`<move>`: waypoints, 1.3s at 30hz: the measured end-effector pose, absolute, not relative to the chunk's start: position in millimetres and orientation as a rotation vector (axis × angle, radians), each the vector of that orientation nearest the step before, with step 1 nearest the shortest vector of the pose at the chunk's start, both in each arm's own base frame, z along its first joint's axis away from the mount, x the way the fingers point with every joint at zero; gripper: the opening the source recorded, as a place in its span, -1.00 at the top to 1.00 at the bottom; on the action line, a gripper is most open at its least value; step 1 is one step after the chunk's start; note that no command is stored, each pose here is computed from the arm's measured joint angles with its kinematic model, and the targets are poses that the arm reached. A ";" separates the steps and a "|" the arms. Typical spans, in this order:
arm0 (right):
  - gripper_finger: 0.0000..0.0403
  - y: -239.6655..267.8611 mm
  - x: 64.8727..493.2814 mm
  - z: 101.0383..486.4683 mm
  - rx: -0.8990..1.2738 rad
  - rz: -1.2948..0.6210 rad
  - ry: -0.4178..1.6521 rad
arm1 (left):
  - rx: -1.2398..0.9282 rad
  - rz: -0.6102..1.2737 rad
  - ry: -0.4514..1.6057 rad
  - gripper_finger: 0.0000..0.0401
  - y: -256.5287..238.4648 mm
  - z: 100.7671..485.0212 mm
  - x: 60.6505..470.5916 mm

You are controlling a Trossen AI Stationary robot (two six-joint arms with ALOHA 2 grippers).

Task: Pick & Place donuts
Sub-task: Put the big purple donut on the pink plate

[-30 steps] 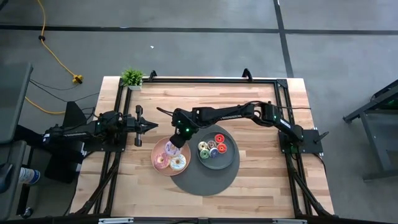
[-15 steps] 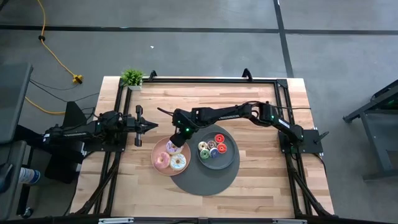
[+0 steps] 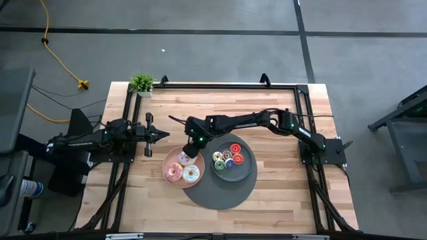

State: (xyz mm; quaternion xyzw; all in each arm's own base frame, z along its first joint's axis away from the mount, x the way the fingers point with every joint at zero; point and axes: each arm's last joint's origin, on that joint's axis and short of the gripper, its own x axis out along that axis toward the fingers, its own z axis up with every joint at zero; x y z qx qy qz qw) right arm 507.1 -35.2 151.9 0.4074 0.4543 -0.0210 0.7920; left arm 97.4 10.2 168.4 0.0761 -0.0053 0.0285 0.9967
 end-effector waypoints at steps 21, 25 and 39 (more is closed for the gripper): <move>-0.08 -38.2 508.7 161.4 0.860 0.026 0.935 | 0.152 0.057 -0.011 1.00 10.2 168.4 97.4; -0.08 -41.4 508.5 161.4 0.861 0.026 0.932 | 0.152 0.057 -0.011 1.00 10.2 168.4 97.4; -0.07 -46.3 509.0 166.4 0.829 0.096 0.904 | 0.153 0.057 -0.011 1.00 10.2 168.4 97.4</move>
